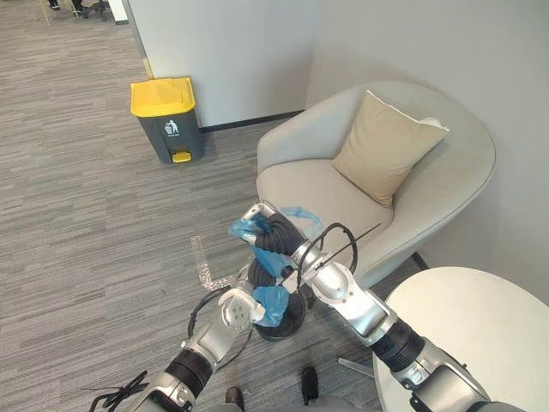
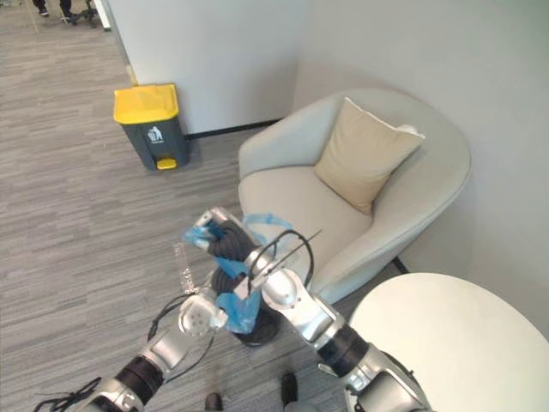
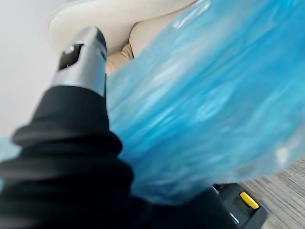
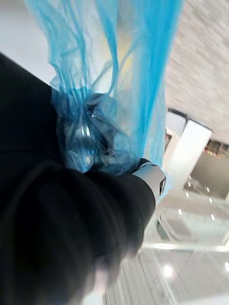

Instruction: Gather rubbish on tea table into small bin, then transfer packed bag to large trash can.

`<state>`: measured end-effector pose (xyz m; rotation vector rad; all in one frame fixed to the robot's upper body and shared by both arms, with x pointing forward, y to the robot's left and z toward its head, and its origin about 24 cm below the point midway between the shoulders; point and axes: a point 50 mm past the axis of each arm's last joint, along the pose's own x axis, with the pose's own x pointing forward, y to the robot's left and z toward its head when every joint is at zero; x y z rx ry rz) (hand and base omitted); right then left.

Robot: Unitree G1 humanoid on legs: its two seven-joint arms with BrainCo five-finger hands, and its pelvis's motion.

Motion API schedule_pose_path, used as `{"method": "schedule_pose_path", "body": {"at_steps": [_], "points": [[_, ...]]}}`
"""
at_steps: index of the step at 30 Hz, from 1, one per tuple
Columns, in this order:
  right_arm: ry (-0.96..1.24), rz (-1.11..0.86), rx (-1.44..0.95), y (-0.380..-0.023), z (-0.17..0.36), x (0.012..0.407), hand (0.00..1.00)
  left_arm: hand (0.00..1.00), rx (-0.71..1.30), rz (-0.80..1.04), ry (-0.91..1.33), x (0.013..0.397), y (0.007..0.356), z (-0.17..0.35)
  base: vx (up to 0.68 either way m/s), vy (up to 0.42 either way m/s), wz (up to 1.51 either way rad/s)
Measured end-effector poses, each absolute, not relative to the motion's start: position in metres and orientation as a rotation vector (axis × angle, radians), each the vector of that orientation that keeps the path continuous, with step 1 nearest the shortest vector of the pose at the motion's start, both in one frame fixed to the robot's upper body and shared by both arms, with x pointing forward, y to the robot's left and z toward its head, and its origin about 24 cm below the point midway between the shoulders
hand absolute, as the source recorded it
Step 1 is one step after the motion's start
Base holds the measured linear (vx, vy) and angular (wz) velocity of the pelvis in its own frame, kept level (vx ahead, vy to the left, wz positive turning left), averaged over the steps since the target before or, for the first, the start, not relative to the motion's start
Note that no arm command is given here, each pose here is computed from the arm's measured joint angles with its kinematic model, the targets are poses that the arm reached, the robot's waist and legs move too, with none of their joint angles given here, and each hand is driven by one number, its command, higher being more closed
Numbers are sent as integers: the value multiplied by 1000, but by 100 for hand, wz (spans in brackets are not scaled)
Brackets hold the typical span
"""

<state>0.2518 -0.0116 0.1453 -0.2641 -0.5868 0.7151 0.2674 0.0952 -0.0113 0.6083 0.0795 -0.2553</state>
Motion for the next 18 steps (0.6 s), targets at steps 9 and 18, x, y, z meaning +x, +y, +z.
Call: {"method": "schedule_pose_path", "body": {"at_steps": [9, 18], "points": [[-590, 766, -140, 0, 156, 248, 100, 100, 600, -151, 85, 271, 101, -10, 0, 0, 0], [-591, 765, -78, 3, 156, 240, 100, 100, 587, -79, 106, 275, 110, -10, 0, 1, -5]]}}
